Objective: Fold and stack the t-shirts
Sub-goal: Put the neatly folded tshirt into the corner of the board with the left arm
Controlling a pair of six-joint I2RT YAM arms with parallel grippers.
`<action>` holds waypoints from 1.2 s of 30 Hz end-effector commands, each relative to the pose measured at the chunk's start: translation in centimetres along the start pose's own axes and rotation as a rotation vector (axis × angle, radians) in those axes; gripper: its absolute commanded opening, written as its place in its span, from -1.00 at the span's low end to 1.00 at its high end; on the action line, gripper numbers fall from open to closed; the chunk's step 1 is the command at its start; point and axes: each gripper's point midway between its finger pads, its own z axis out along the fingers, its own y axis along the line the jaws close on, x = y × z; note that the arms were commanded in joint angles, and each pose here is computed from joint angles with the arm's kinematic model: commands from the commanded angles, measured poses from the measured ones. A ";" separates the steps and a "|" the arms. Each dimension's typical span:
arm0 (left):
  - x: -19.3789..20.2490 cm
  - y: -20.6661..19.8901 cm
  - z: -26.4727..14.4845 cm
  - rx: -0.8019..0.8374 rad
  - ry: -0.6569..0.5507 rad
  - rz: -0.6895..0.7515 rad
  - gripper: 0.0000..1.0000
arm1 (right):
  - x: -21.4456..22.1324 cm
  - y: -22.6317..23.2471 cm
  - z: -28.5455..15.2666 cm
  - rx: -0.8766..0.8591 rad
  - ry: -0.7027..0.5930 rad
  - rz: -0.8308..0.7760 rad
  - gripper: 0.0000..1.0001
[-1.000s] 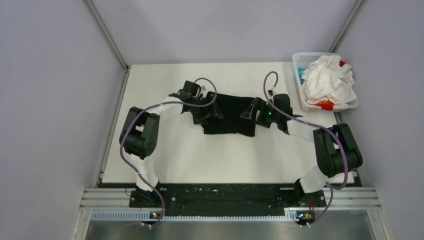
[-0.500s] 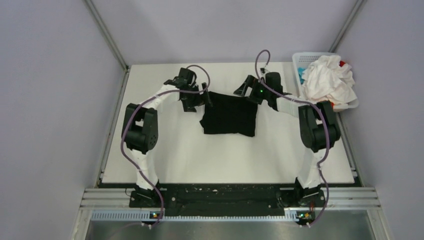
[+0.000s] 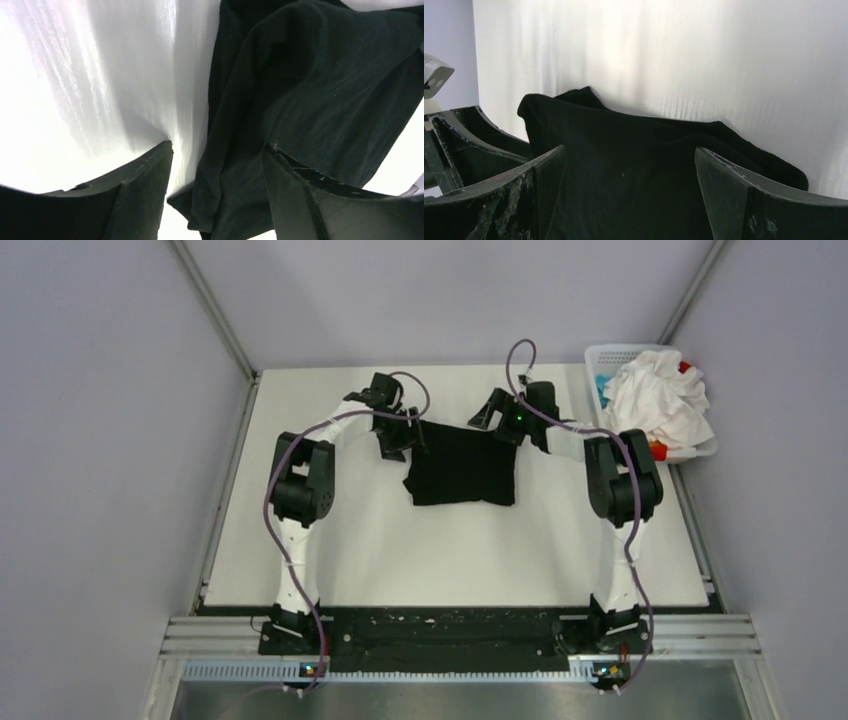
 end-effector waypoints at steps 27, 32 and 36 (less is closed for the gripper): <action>-11.8 14.1 -9.7 -0.621 -0.323 0.095 -1.00 | 1.6 -0.9 -23.1 0.313 -0.409 -0.171 0.97; -17.0 19.5 -12.2 -0.618 -0.381 0.109 -1.00 | 2.0 -1.6 -23.4 0.335 -0.420 -0.175 0.97; -21.4 24.6 -13.6 -0.664 -0.443 0.145 -1.00 | 2.1 -2.9 -23.5 0.391 -0.431 -0.174 0.97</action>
